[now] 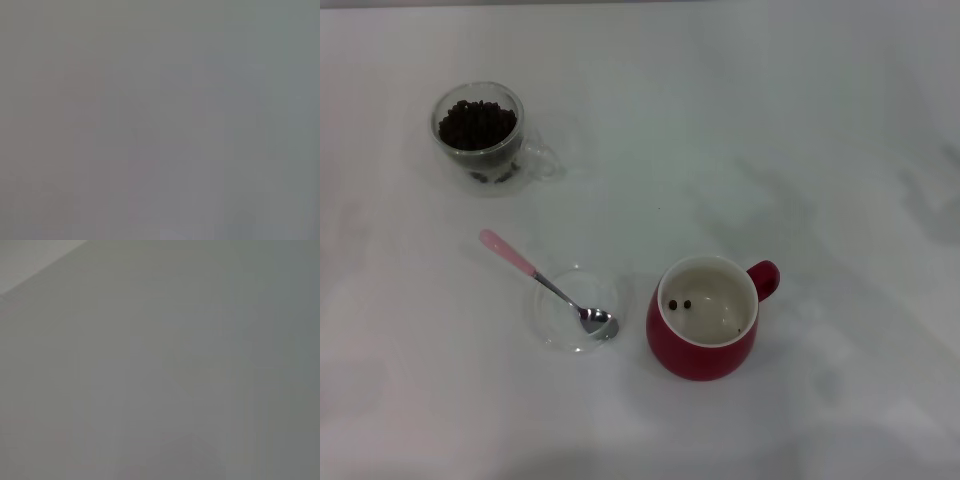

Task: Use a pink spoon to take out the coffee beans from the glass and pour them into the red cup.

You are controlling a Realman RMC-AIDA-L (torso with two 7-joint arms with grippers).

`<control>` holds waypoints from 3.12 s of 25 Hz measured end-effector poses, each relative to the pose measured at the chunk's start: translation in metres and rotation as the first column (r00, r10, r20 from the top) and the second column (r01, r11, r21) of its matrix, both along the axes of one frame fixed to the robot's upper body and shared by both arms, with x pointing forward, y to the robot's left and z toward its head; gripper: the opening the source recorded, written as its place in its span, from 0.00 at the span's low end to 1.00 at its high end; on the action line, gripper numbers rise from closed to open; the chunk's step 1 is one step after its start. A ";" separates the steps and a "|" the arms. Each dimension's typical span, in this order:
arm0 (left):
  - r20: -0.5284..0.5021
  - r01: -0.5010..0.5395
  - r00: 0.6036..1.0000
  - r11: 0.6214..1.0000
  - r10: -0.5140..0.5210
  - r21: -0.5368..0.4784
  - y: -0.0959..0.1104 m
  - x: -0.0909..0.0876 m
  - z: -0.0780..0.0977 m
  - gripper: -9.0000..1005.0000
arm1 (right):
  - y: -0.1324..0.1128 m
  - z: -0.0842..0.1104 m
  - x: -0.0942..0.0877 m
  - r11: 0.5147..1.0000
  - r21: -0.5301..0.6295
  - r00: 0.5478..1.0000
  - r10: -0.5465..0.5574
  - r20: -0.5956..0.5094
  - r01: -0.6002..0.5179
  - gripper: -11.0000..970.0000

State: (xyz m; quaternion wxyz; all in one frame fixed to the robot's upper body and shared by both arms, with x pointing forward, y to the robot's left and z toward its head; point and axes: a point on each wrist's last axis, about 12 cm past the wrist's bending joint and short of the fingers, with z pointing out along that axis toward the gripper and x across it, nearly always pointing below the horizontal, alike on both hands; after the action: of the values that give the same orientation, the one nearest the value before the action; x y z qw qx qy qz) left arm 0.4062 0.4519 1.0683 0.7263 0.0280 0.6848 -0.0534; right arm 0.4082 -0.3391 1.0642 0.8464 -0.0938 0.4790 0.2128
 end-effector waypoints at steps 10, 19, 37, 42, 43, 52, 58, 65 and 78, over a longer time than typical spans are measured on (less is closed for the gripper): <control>0.058 -0.055 0.997 0.998 0.054 0.015 -0.007 0.017 -0.004 0.57 | 0.000 0.000 0.002 1.000 0.003 1.000 -0.013 0.003 0.013 0.76; 0.110 -0.130 0.985 0.991 0.131 -0.017 -0.016 0.026 -0.011 0.57 | -0.008 0.003 0.006 0.998 0.010 0.998 -0.069 0.012 0.069 0.76; 0.098 -0.156 0.983 0.988 0.156 -0.011 -0.053 0.032 -0.038 0.57 | -0.013 0.002 0.001 0.995 -0.024 0.996 -0.093 0.017 0.093 0.76; 0.091 -0.171 0.981 0.985 0.172 -0.016 -0.050 0.027 -0.040 0.57 | -0.009 0.001 0.001 0.993 -0.045 0.994 -0.104 0.023 0.105 0.76; 0.092 -0.177 0.980 0.984 0.178 -0.020 -0.049 0.026 -0.040 0.57 | -0.009 0.001 0.001 0.993 -0.047 0.994 -0.108 0.027 0.109 0.76; 0.110 -0.226 0.968 0.974 0.227 -0.019 -0.042 0.021 -0.038 0.57 | -0.010 0.000 -0.003 0.990 -0.062 0.991 -0.127 0.038 0.129 0.77; 0.137 -0.287 0.948 0.957 0.289 -0.032 -0.034 0.019 -0.034 0.58 | -0.006 -0.003 0.004 0.990 -0.062 0.992 -0.124 0.006 0.124 0.77; 0.158 -0.302 0.941 0.953 0.298 0.001 -0.034 0.024 -0.031 0.58 | -0.002 -0.003 0.013 0.991 -0.053 0.993 -0.122 -0.010 0.121 0.77; 0.160 -0.313 0.937 0.950 0.309 0.003 -0.036 0.025 -0.032 0.88 | 0.001 -0.001 0.016 0.993 -0.039 0.993 -0.116 0.006 0.116 0.77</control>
State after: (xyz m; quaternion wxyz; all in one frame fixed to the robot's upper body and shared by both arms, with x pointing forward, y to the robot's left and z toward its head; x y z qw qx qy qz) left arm 0.4312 0.4163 1.0361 0.7771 -0.0663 0.6215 0.0741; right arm 0.4247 -0.3385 1.0634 0.8564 -0.0829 0.4859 0.1538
